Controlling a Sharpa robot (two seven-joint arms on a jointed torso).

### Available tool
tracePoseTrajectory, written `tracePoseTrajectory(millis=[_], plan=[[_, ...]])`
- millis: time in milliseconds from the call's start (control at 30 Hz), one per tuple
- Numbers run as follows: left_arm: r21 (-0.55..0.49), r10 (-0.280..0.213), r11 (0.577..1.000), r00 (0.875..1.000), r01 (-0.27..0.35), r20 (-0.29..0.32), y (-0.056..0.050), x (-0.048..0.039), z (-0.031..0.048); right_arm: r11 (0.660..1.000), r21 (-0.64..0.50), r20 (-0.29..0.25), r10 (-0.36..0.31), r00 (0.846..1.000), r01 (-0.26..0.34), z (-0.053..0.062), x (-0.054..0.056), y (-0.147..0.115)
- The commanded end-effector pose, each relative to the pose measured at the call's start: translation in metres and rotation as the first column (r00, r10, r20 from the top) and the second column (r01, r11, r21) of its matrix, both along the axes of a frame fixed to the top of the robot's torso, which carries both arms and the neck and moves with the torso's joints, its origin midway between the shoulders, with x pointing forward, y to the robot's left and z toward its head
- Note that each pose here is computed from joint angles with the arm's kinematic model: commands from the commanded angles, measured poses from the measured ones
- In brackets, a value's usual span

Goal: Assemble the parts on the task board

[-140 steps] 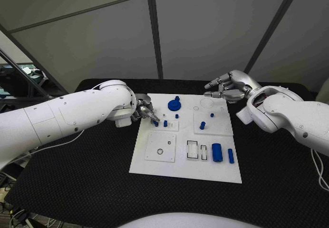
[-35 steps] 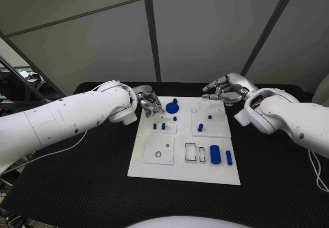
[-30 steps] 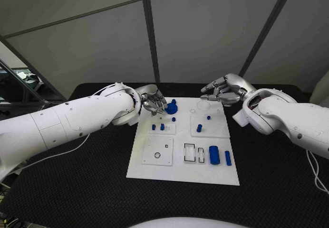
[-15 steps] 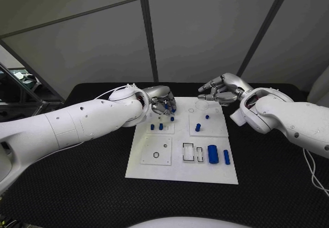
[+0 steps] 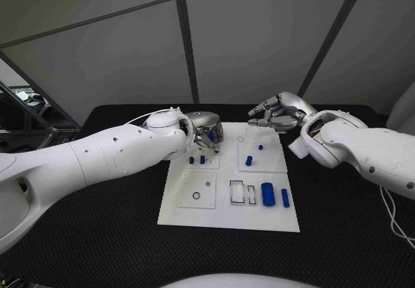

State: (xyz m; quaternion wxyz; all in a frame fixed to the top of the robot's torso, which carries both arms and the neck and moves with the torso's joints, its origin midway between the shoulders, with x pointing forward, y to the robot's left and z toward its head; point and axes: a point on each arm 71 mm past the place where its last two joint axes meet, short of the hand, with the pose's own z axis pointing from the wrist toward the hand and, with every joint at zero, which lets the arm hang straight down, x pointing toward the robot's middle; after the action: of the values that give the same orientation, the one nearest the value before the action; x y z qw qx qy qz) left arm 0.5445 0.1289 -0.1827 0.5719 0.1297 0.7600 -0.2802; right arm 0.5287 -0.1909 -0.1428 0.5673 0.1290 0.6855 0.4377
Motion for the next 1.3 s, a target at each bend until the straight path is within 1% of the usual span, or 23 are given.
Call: tracePoseTrajectory(millis=[33,467,1300], plan=[[0.068,-0.001,0.998,1.000,0.001,-0.006,0.000,0.0015,-0.0031,1.000,0.001,0.003,0.008,1.000,-0.008,0.001,0.000,0.002],[0.095,-0.010,0.995,0.999,0.013,-0.042,-0.003,0.0025,-0.0099,1.000,0.000,-0.001,0.010,1.000,-0.010,0.001,0.000,0.003],[0.099,-0.025,0.995,0.998,0.031,-0.065,-0.009,0.0014,-0.0179,1.000,-0.001,-0.005,0.011,1.000,-0.011,0.000,0.001,0.004]])
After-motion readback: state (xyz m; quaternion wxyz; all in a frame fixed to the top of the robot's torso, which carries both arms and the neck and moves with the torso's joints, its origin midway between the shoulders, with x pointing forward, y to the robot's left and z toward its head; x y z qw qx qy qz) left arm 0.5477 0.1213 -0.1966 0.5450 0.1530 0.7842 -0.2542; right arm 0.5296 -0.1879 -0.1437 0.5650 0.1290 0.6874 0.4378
